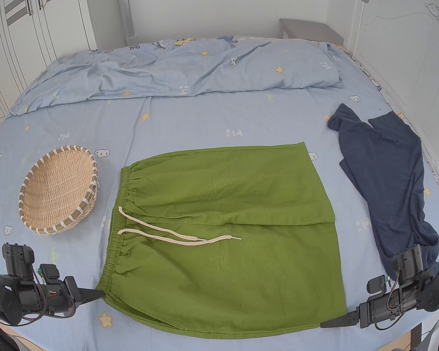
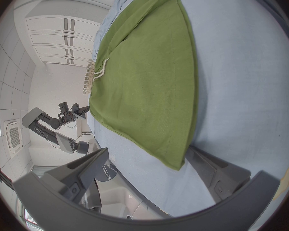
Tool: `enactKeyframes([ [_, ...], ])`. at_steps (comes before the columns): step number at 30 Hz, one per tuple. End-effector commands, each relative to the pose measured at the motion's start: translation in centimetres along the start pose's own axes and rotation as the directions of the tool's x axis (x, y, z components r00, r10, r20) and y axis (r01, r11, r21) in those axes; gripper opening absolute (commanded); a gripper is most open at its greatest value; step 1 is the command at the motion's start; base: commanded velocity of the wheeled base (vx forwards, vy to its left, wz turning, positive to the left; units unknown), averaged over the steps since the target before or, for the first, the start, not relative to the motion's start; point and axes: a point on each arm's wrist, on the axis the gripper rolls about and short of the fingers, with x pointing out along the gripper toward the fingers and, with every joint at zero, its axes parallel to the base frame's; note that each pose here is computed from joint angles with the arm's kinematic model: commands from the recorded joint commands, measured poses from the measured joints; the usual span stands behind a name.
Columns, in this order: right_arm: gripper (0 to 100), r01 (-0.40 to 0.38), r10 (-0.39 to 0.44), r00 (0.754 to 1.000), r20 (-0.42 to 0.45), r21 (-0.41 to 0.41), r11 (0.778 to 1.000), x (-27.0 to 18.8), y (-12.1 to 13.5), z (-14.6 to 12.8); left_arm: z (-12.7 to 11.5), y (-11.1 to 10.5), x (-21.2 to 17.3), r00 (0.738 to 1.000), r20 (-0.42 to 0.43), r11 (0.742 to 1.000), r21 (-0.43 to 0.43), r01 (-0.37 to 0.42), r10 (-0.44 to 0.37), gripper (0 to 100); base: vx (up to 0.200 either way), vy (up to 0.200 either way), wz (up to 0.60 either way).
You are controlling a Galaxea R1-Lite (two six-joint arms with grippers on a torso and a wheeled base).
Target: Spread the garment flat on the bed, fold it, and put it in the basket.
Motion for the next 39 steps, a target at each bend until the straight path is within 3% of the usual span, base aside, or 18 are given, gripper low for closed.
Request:
enactKeyframes([
  [1,0,0.007,-0.007,1.0,-0.004,0.009,1.0,0.0,-0.1,0.0,-0.5,0.2,-0.1,1.0,-0.013,1.0,-0.012,-0.008,0.008,0,0.0,0.0,0.0],
  [20,0,0.022,-0.022,1.0,0.005,0.035,0.999,-0.5,-0.4,-0.7,-0.3,0.7,-0.5,1.0,0.005,0.999,-0.046,-0.021,0.021,0,0.0,0.0,0.0],
  [28,0,0.023,-0.023,1.0,0.014,0.018,1.0,-2.5,1.6,-1.9,-1.2,1.3,-1.7,0.996,-0.02,0.994,-0.072,-0.083,0.081,0,0.0,0.0,0.0],
  [34,0,0.028,-0.025,0.999,-0.041,0.067,0.997,-3.9,2.5,-4.0,-2.3,1.6,-3.1,0.993,-0.035,0.991,-0.068,-0.116,0.114,0,0.0,0.0,0.0],
  [39,0,0.025,-0.023,0.999,-0.05,0.06,0.998,-5.0,3.5,-5.4,-3.1,1.5,-3.5,0.989,-0.075,0.987,-0.089,-0.132,0.125,0,0.0,0.0,0.0],
])
